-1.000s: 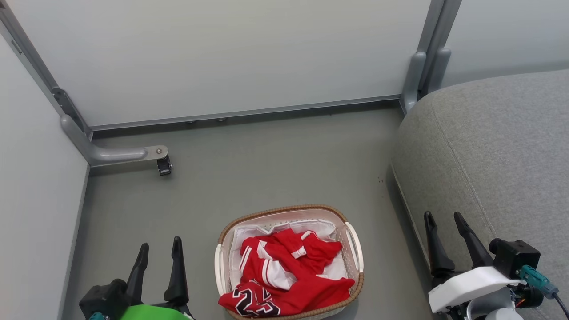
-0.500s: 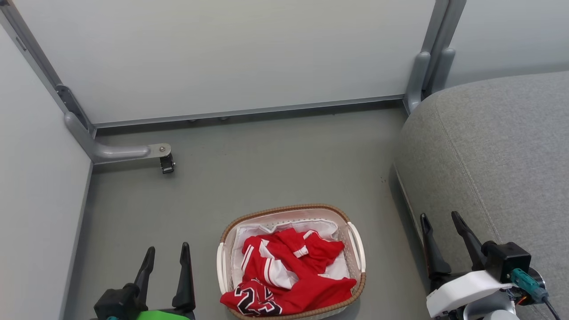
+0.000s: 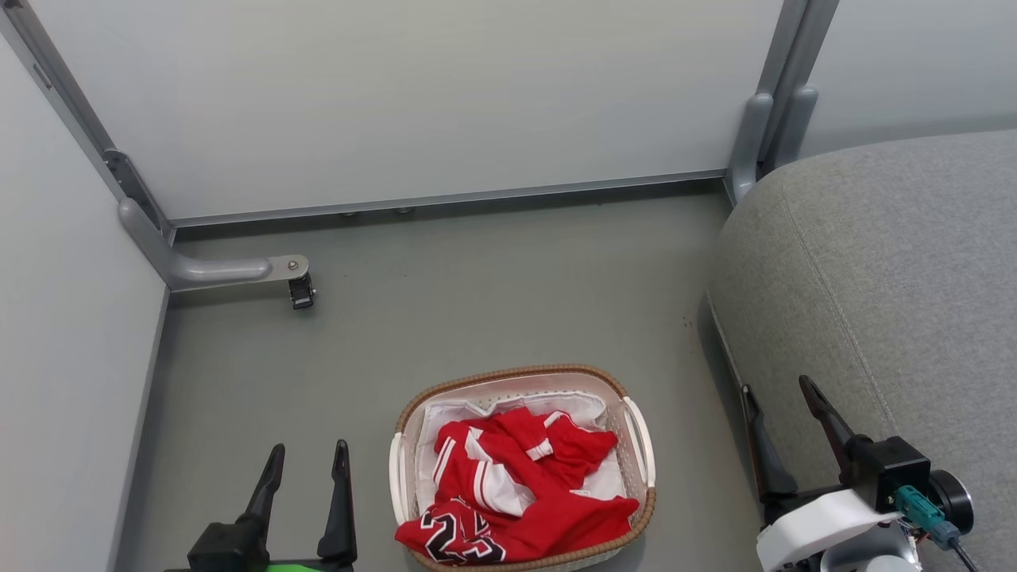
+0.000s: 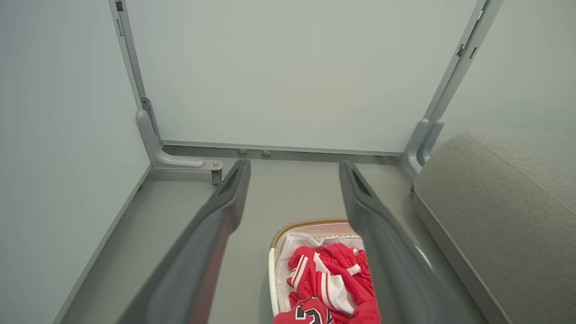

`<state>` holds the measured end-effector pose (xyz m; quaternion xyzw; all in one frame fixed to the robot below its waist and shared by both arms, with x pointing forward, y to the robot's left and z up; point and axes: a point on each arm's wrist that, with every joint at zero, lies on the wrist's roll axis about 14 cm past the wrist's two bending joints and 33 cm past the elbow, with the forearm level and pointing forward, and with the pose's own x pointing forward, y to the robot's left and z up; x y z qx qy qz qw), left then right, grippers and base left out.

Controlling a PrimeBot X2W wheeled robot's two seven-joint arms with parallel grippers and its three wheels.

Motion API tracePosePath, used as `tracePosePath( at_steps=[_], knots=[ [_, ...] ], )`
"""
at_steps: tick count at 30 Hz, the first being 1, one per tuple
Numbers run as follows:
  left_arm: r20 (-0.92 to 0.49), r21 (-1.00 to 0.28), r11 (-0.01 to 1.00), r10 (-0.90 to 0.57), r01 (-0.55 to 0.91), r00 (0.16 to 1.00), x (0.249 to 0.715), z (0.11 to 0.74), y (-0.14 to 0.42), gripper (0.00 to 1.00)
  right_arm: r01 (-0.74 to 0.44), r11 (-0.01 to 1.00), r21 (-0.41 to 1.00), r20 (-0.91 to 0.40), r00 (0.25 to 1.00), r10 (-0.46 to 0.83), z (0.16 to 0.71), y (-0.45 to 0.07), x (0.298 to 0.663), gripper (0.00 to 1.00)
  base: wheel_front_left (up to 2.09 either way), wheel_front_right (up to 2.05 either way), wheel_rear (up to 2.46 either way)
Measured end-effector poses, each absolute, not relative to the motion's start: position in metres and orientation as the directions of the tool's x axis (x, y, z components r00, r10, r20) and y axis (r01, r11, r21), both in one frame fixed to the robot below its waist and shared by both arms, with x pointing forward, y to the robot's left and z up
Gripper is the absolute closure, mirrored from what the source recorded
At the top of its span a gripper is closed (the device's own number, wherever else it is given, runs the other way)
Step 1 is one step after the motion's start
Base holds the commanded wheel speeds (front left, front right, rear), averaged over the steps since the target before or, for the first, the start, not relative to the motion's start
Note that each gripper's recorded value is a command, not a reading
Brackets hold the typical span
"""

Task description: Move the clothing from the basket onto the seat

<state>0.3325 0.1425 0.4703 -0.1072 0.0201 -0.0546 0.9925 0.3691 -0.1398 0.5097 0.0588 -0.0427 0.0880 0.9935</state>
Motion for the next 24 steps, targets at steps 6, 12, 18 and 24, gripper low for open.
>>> tracePosePath(
  at_steps=[6, 12, 18, 24],
  knots=[
    [-0.026, -0.202, 0.973, -0.118, 0.111, 0.993, 0.3322, 0.4703, 0.1410, 0.00, -0.184, 0.979, 0.092, 0.099, 0.980, 0.174, 0.5102, -0.1392, 0.3688, 0.00, 0.00, 0.00, 0.00],
    [-0.029, -0.202, 0.973, -0.119, 0.111, 0.992, 0.3321, 0.4694, 0.1407, 0.00, -0.183, 0.979, 0.092, 0.097, 0.980, 0.174, 0.5098, -0.1395, 0.3690, 0.00, 0.00, 0.00, 0.00],
    [-0.031, -0.203, 0.973, -0.120, 0.111, 0.992, 0.3320, 0.4688, 0.1405, 0.00, -0.183, 0.979, 0.093, 0.097, 0.980, 0.174, 0.5095, -0.1394, 0.3691, 0.00, 0.00, 0.00, 0.00],
    [-0.031, -0.203, 0.973, -0.121, 0.112, 0.992, 0.3322, 0.4687, 0.1402, 0.00, -0.181, 0.979, 0.093, 0.096, 0.980, 0.173, 0.5092, -0.1398, 0.3691, 0.00, 0.00, 0.00, 0.00]
  ],
)
